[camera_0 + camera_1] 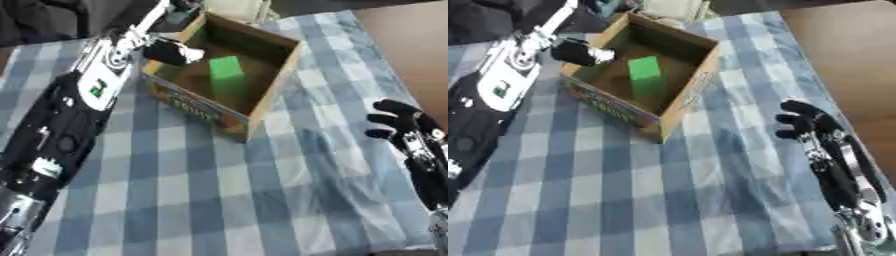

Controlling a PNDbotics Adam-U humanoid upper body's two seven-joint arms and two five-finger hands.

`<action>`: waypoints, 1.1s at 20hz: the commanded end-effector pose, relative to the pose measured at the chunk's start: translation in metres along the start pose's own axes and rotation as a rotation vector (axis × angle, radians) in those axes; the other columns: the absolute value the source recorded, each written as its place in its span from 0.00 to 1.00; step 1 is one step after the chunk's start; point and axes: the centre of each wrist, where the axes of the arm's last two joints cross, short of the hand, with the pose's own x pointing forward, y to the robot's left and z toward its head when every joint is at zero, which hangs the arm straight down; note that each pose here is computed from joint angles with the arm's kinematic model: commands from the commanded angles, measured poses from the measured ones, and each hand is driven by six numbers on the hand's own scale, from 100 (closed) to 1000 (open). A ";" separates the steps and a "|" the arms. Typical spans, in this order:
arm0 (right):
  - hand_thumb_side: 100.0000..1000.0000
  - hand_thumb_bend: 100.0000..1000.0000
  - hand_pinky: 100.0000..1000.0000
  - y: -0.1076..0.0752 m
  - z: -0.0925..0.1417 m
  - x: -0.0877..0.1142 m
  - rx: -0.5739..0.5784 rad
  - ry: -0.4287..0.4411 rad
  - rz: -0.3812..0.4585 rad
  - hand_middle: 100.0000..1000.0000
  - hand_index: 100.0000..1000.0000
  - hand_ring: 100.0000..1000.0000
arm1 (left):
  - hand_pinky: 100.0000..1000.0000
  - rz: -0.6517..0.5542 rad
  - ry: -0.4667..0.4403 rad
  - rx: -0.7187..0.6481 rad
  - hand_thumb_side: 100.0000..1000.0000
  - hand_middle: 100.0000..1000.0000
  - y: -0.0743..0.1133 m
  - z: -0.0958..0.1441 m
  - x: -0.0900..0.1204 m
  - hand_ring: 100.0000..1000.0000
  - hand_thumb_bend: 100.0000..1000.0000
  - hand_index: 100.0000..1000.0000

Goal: Pick up objects on the table and place them in the box.

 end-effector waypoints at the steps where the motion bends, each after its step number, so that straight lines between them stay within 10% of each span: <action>1: 0.68 0.00 0.70 -0.006 -0.003 0.006 -0.011 -0.020 0.026 0.80 0.84 0.80 | 0.86 0.080 -0.081 0.106 0.28 0.68 0.046 0.020 0.025 0.67 0.47 0.90; 12: 0.68 0.00 0.70 -0.011 -0.003 0.006 -0.056 -0.021 0.034 0.80 0.84 0.79 | 0.87 0.430 0.006 0.258 0.46 0.64 0.018 0.113 0.041 0.64 0.20 0.88; 22: 0.68 0.00 0.70 -0.012 -0.002 0.006 -0.084 -0.018 0.034 0.79 0.84 0.79 | 0.88 0.588 0.080 0.265 0.57 0.63 -0.027 0.143 0.031 0.62 0.14 0.88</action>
